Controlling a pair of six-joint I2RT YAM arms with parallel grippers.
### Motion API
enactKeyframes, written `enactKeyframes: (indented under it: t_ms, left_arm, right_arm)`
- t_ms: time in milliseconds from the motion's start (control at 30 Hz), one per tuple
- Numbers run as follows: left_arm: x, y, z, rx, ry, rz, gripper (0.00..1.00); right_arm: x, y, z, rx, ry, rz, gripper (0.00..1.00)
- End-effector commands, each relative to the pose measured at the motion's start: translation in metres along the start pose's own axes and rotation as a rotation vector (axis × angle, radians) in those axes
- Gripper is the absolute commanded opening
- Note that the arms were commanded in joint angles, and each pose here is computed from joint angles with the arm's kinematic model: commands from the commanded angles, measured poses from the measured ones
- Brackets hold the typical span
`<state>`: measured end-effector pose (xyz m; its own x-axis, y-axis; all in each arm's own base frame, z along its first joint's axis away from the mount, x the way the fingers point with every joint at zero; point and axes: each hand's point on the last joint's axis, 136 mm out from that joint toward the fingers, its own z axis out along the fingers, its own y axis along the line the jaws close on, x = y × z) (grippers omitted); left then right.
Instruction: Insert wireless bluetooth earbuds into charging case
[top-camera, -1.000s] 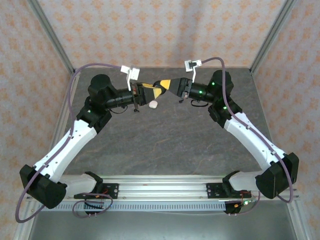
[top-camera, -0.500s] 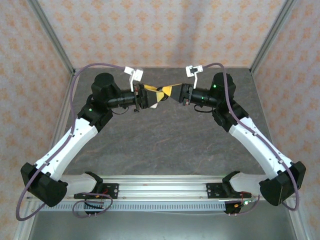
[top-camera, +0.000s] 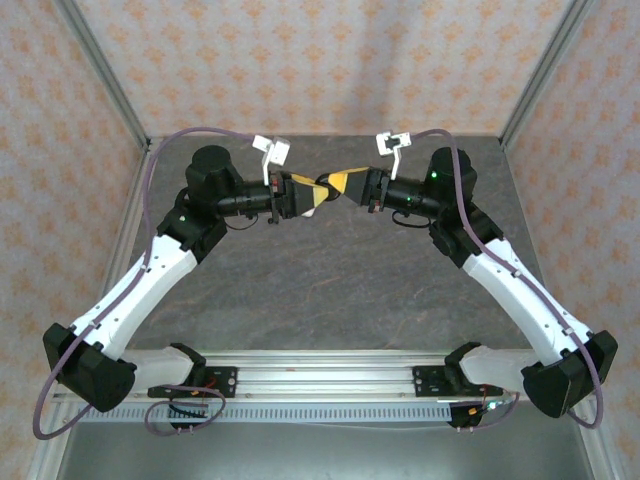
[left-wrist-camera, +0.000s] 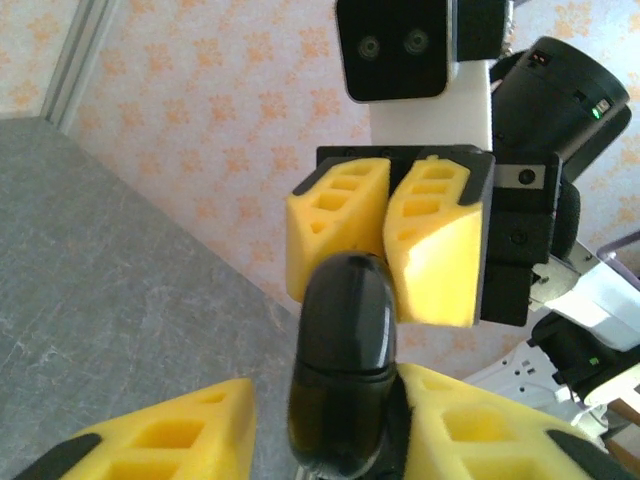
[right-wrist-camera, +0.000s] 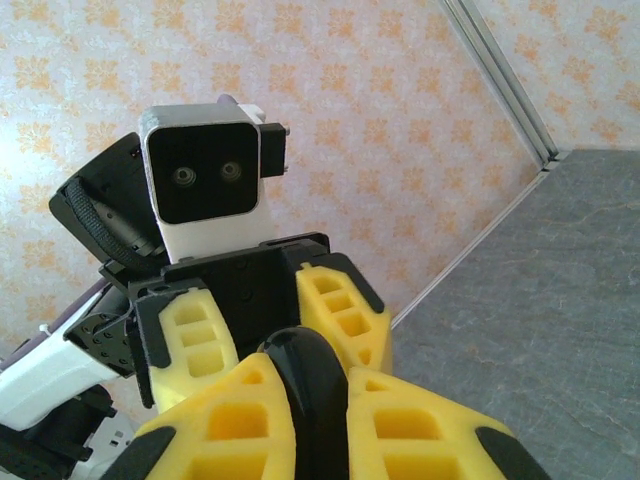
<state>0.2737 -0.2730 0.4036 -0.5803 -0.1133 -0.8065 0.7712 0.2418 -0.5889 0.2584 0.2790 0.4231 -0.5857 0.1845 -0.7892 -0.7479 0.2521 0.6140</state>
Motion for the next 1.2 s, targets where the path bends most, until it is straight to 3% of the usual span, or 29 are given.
enactKeyframes:
  t_ms: [0,100,300,667,900,1167]
  left_arm:
    - [-0.004,-0.012,0.004,0.049,0.006,0.035,0.33]
    - [-0.002,-0.011,0.006,0.046,0.018,0.033,0.27]
    - [0.002,-0.006,0.006,0.016,0.035,0.050,0.00]
    - [0.020,-0.008,-0.012,-0.046,0.041,0.301,0.00]
    - [0.028,-0.003,-0.023,-0.107,0.027,0.370,0.00]
    - [0.028,0.013,-0.041,-0.266,-0.030,0.412,0.00]
  right_arm:
    - [-0.018,0.021,-0.007,-0.033,-0.056,-0.069,0.07]
    - [-0.017,0.019,-0.006,-0.030,-0.055,-0.067,0.07]
    - [-0.016,0.016,-0.004,-0.023,-0.051,-0.055,0.08]
    - [-0.003,-0.015,0.006,0.071,0.004,0.034,0.37]
    - [0.006,-0.029,0.008,0.127,0.047,0.071,0.41]
    - [0.003,-0.031,0.006,0.159,0.043,0.094,0.43]
